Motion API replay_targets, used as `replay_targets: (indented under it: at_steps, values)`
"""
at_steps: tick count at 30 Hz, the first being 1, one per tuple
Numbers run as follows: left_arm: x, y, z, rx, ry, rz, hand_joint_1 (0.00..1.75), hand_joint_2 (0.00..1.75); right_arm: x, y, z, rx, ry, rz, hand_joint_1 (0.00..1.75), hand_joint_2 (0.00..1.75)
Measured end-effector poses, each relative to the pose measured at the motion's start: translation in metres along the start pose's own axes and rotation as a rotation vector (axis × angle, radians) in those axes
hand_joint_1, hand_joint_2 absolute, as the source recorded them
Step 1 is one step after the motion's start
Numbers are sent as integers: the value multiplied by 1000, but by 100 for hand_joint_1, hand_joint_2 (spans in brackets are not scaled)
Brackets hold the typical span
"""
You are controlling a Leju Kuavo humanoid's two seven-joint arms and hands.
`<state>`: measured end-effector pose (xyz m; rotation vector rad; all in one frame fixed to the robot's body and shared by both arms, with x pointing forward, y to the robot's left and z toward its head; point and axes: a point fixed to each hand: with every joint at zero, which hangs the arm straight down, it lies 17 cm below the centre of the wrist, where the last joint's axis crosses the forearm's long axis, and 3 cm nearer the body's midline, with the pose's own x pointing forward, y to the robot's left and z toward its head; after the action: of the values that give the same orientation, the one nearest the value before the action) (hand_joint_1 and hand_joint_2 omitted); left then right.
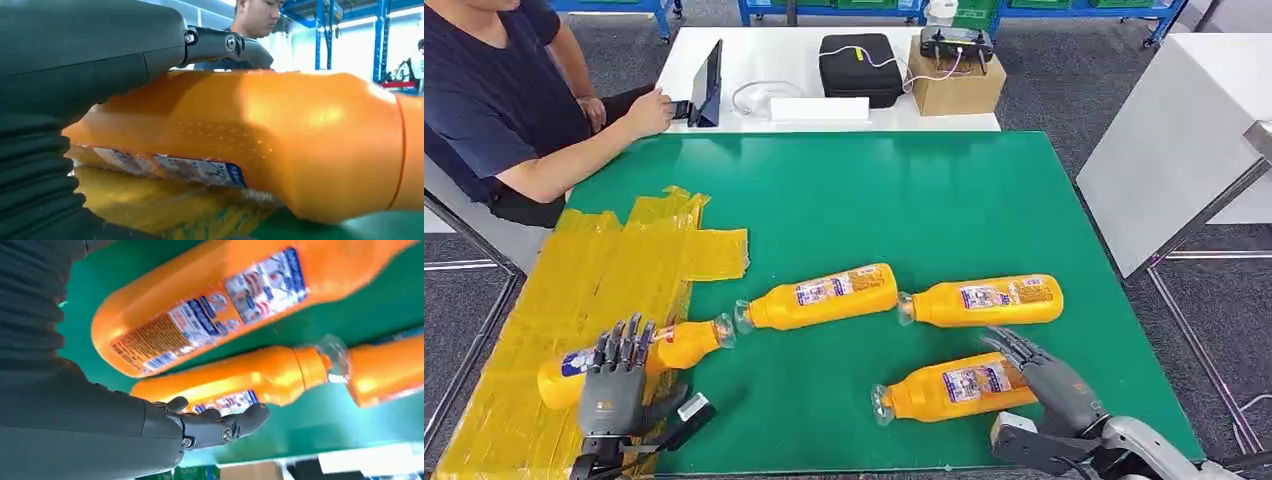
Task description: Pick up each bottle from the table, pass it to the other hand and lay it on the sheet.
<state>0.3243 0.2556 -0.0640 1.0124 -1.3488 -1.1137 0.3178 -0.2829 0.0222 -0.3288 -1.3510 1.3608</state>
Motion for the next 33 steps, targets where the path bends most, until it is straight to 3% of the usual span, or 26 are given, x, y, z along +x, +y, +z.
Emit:
replay_targets:
  at_steps: [8,13,17,22,32,33]
  values:
    - [5,-7,8,-2,-34,193,0,0,-35,7,19,96,93,49,0,175]
    - [1,12,1,63,3,510,0,0,-64,20,43,152,190,112,0,175]
    - [-7,46,-5,193,62,831,0,0,-84,19,50,137,259,233,0,175]
    - [4,80,-11,262,8,1034,0,0,-96,17,19,72,270,330,0,175]
    - [26,109,-16,294,-85,1045,0,0,-88,28,-52,34,274,349,0,175]
    - [28,109,-17,293,-89,1045,0,0,-88,29,-56,40,275,350,9,175]
